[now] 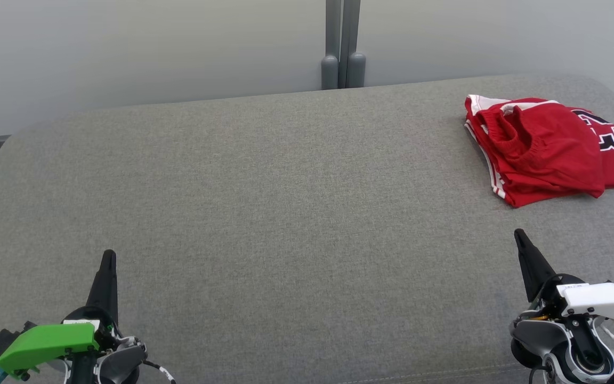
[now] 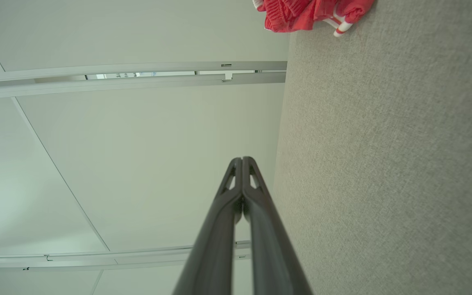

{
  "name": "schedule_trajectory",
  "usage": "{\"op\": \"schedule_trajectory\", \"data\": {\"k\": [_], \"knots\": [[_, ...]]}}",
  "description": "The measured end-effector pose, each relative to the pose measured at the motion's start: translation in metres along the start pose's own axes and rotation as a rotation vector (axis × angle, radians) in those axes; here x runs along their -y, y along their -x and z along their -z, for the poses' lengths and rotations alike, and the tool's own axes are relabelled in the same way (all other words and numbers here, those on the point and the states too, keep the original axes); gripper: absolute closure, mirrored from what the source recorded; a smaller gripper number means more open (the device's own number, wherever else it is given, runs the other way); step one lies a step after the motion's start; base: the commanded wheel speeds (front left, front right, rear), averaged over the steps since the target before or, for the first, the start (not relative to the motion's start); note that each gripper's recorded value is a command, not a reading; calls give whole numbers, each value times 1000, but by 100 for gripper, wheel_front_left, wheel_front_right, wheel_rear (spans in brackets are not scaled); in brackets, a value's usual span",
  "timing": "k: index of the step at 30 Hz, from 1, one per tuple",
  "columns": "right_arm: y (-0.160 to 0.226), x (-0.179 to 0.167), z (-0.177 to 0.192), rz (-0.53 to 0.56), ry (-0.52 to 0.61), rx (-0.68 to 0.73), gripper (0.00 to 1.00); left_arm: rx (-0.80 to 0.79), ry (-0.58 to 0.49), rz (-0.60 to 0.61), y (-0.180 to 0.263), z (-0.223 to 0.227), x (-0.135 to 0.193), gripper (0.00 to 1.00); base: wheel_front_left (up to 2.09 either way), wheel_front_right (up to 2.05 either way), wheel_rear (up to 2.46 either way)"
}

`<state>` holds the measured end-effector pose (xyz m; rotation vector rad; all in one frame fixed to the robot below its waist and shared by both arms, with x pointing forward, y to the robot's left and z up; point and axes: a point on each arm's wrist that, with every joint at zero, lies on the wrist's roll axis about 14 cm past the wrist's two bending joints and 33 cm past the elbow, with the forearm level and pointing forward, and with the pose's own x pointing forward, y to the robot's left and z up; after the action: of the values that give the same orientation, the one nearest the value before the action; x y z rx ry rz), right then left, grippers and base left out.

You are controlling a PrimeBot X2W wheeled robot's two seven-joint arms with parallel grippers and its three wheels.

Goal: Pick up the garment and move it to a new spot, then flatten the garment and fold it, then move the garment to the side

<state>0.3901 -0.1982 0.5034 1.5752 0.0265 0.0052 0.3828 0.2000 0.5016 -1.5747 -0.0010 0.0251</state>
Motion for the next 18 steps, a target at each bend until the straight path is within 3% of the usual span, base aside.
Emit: {"op": "schedule_trajectory", "data": {"k": [18], "knots": [[0,0,0,0,0,0,100,0,0,0,0,0,0,100,0,0,0]]}}
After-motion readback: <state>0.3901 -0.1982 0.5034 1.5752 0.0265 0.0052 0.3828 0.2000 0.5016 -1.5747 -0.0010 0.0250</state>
